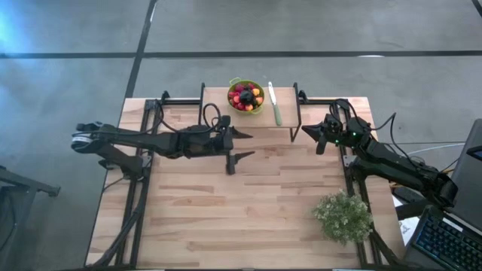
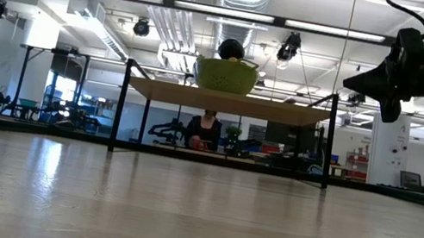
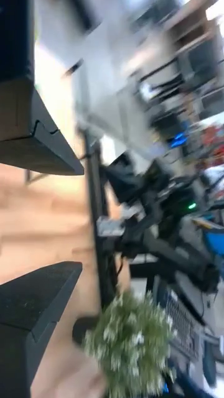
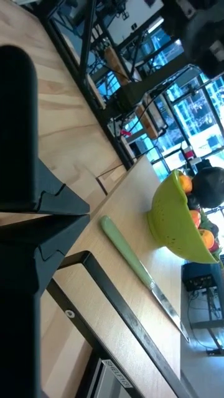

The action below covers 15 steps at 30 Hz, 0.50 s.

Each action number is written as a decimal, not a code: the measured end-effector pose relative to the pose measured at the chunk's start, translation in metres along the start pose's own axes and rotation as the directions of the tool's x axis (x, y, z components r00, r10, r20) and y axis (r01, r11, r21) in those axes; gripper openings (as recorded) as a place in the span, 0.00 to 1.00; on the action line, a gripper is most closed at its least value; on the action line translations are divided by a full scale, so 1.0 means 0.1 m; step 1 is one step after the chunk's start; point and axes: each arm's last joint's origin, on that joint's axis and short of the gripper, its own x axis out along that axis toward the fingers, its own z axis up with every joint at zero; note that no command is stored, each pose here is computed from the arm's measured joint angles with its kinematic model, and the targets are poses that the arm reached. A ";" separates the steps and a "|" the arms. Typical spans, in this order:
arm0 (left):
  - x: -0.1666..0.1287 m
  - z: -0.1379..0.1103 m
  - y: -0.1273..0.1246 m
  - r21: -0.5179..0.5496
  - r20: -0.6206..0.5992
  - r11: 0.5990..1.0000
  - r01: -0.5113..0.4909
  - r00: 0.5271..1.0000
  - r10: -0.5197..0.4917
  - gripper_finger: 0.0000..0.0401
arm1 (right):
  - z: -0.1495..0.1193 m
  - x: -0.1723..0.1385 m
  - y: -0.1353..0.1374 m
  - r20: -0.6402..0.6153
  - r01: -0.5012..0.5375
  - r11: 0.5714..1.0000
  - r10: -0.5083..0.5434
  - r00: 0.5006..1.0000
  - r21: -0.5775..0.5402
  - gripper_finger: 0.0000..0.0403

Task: Pick & Place Fruit
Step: Return to Home Position

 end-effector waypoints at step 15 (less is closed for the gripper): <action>-0.35 0.01 0.03 -0.135 -0.037 0.986 0.094 0.994 -0.100 0.61 | 0.00 0.00 0.00 0.000 0.000 1.000 0.000 1.000 -0.002 0.02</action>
